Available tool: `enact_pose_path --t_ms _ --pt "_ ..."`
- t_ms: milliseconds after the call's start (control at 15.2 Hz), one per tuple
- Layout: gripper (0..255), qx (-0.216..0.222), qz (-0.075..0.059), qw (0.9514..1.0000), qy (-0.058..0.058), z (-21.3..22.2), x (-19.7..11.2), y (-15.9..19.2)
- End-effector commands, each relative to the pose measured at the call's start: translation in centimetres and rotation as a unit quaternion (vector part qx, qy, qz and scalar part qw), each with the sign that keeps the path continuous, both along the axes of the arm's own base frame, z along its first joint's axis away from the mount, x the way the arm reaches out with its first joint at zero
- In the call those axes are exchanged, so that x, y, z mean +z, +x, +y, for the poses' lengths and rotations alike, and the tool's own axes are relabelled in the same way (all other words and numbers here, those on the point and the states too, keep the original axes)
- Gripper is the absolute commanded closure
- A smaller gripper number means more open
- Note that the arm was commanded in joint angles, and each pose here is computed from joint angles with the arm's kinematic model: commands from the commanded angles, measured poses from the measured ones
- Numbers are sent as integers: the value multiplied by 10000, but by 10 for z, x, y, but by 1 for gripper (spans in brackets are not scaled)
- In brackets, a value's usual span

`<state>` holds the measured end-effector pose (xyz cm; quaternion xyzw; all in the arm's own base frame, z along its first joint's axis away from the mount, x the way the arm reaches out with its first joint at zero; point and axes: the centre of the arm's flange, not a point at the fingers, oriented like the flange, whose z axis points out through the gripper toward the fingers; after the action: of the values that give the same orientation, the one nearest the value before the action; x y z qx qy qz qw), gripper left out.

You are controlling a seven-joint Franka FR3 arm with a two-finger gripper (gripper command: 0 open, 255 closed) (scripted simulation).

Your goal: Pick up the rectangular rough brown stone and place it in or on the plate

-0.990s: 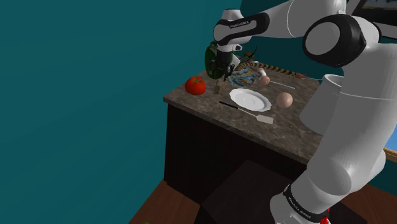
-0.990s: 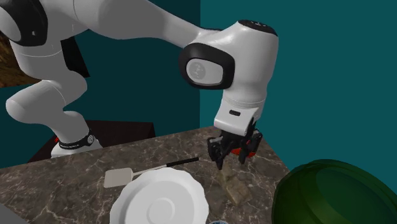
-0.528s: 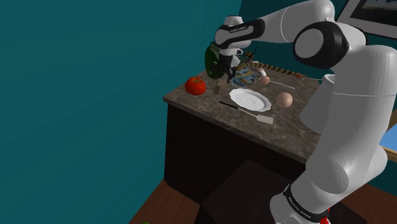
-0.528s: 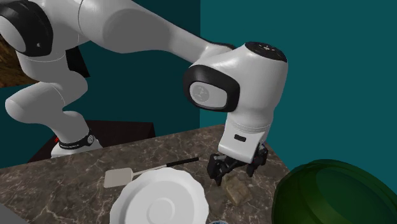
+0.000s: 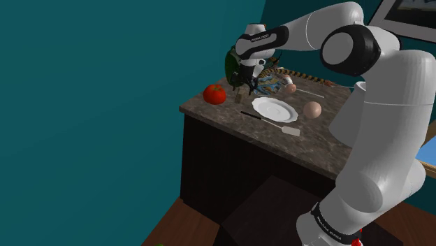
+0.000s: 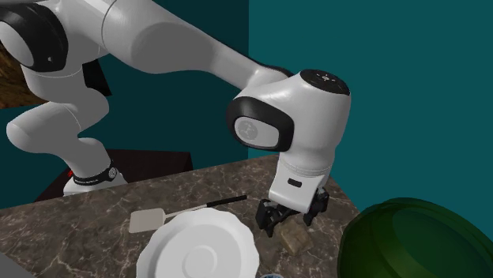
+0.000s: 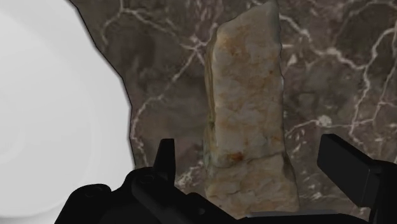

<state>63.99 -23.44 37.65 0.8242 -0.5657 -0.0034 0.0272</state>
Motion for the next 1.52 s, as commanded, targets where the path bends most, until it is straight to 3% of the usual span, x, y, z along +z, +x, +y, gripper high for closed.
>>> enact_pose_path --t_ms 0,132,198,792,1452 --pt "0 0 -1 10000 0 0 0 0" --pt "0 0 -1 10000 0 0 0 0" --pt "255 0 -1 10000 0 0 0 0" --pt "255 0 -1 10000 0 0 0 0" --pt "255 0 -1 10000 0 0 53 0"
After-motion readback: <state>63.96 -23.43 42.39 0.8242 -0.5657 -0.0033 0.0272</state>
